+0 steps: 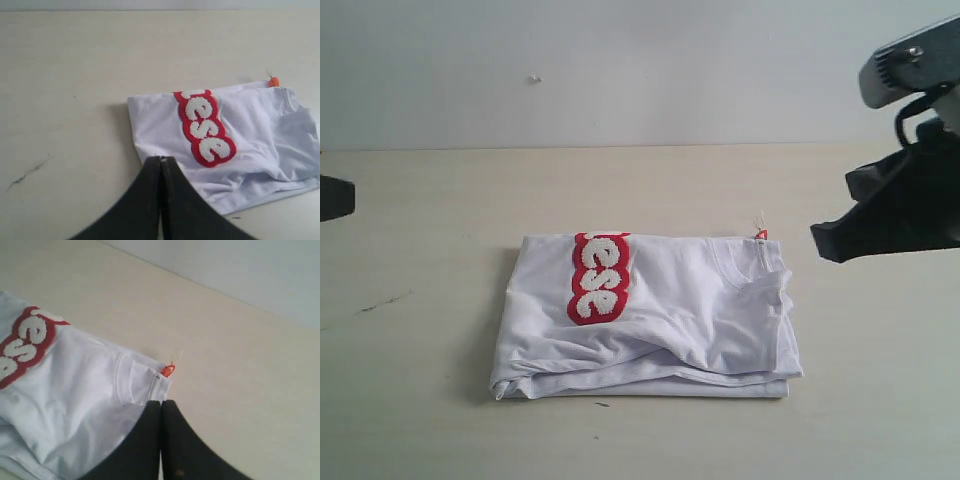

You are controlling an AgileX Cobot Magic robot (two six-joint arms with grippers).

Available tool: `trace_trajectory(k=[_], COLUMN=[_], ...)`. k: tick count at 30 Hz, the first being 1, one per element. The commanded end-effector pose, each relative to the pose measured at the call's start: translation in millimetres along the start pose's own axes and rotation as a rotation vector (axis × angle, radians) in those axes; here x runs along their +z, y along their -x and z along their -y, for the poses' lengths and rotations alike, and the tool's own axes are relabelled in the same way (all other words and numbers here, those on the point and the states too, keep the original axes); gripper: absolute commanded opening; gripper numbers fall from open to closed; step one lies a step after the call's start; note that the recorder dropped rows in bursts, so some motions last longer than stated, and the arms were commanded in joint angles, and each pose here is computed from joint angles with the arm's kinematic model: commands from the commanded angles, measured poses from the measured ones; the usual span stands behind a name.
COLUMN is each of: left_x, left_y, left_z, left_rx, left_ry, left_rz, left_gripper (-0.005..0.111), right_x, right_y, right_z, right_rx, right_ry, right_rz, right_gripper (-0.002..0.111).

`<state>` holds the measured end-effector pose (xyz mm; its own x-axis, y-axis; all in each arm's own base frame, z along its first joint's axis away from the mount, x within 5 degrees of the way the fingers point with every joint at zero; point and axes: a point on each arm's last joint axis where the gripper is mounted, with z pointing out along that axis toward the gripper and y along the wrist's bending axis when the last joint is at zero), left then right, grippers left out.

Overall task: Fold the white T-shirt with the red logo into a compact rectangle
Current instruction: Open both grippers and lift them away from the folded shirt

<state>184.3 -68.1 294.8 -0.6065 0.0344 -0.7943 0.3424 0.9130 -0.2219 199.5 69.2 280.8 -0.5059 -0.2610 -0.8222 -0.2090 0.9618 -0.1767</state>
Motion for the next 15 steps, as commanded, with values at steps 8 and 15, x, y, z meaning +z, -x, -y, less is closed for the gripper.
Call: trace_trajectory(k=[8, 15], left_x=[-43, -53], left_y=[-46, -68], left_z=[2.5, 2.2], left_rx=[0.023, 0.032], left_ry=[-0.004, -0.009], left_rz=[0.121, 0.160], left_gripper=[0.000, 0.000], right_x=[-46, -64], right_y=[-14, -14], right_z=[19, 26], right_rx=[0.086, 0.116], right_ry=[-0.052, -0.068], right_rz=[0.106, 0.152], right_gripper=[0.000, 0.000])
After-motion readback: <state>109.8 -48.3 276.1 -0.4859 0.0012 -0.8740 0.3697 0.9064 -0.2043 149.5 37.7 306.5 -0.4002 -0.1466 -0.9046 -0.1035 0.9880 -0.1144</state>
